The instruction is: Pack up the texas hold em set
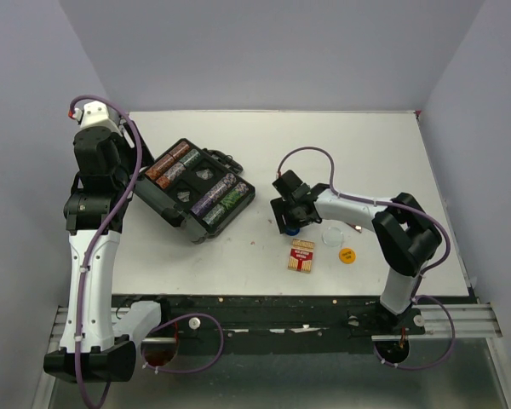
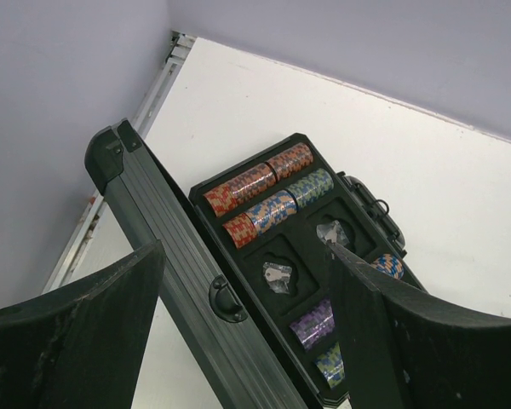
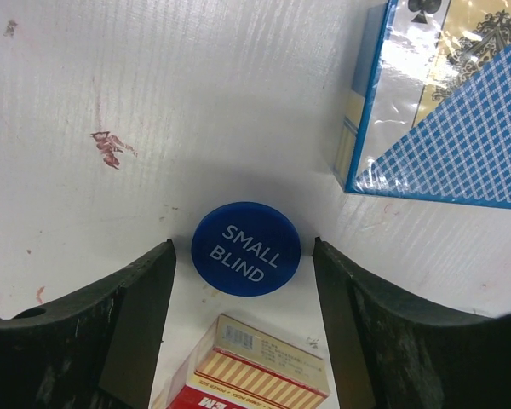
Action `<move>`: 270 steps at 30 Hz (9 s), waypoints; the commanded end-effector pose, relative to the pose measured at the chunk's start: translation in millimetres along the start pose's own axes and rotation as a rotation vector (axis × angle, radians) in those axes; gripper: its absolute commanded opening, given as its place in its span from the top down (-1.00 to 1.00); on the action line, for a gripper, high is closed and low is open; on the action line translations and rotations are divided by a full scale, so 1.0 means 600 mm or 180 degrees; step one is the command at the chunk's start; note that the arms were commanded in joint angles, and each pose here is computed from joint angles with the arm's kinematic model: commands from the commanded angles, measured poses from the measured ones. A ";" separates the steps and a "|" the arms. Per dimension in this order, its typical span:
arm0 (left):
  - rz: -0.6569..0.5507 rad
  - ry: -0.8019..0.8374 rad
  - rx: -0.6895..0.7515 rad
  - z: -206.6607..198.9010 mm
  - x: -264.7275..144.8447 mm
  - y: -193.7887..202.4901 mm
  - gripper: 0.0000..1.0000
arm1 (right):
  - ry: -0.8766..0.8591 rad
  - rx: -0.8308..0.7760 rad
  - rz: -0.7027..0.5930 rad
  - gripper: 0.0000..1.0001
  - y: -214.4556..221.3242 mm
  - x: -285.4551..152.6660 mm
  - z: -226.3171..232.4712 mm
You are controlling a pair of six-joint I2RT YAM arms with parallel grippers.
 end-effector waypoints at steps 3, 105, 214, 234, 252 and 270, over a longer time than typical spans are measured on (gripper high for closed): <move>-0.0036 0.0003 -0.0034 0.000 -0.002 0.001 -0.68 | 0.0250 -0.0025 0.0224 -0.45 0.020 0.008 -0.013; 0.0097 0.0217 0.0121 -0.003 -0.002 0.026 -0.68 | -0.1458 -0.0477 -0.1199 -0.28 -0.305 0.165 0.295; 0.0978 0.0065 -0.0649 0.049 0.073 0.138 0.49 | 0.0946 0.2237 0.0341 -0.86 0.141 -0.131 -0.173; 0.0662 0.1300 -0.0156 0.020 0.159 0.125 0.58 | 0.1151 0.2318 0.0324 -0.86 0.152 -0.115 -0.180; 0.0502 0.1303 0.0004 0.018 0.171 0.062 -0.86 | 0.1249 0.2335 0.0342 -0.56 0.179 -0.076 -0.187; -0.0011 0.0665 0.0030 0.035 0.126 0.004 -0.98 | 0.1050 0.2106 0.0565 0.06 0.178 -0.058 -0.184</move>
Point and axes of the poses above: each gripper's point midway between its finger pads, its own x axis out along the fingers, its own z axis along the line the jaws close on, y = z × x, the point moved 10 cm from there along -x, back along the fingers, and after that the axes turned 6 degrees about x, right-handed, at the moved point
